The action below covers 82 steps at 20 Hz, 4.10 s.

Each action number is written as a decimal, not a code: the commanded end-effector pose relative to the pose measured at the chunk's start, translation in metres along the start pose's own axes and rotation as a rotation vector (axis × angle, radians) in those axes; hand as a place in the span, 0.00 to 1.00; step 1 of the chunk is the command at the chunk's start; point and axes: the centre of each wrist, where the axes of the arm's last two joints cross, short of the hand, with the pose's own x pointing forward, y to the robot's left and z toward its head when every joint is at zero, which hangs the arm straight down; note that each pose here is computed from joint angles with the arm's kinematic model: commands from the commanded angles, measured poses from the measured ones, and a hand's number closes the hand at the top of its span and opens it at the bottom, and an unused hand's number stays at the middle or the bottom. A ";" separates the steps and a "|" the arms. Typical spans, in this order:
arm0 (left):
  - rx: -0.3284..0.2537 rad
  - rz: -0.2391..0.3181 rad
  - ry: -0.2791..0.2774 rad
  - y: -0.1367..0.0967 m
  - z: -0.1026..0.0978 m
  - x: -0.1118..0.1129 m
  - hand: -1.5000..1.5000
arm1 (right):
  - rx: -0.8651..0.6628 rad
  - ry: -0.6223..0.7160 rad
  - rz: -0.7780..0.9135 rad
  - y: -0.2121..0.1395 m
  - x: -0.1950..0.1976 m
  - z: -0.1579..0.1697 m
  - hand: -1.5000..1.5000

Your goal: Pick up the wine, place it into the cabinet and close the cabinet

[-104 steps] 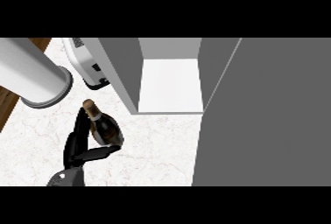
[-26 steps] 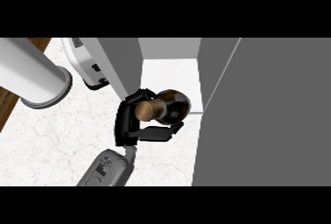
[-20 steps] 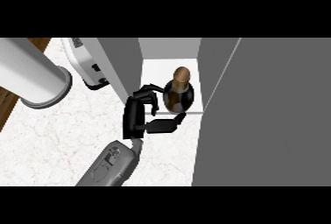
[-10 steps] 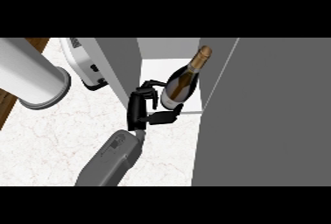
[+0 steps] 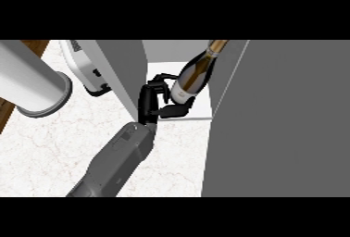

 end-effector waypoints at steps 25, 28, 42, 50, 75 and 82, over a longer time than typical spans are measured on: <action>0.049 -0.185 0.103 0.021 -0.032 -0.017 1.00 | 0.091 -0.039 -0.032 -0.002 -0.006 -0.019 0.00; 0.067 -0.184 0.141 0.032 -0.018 -0.033 1.00 | 0.081 -0.064 -0.035 -0.003 0.006 -0.019 0.00; 0.068 -0.186 0.051 0.021 -0.043 -0.009 1.00 | 0.073 -0.052 -0.073 0.007 0.004 -0.012 0.00; 0.074 -0.178 0.004 0.018 -0.055 0.002 1.00 | 0.065 -0.055 -0.062 0.000 -0.010 -0.015 0.00; 0.155 -0.332 -0.025 0.020 -0.084 0.034 0.00 | 0.095 -0.079 -0.065 0.005 0.000 -0.020 0.00; 0.194 -0.413 0.012 0.045 -0.090 0.035 0.00 | 0.088 -0.091 -0.067 0.005 0.005 -0.013 0.00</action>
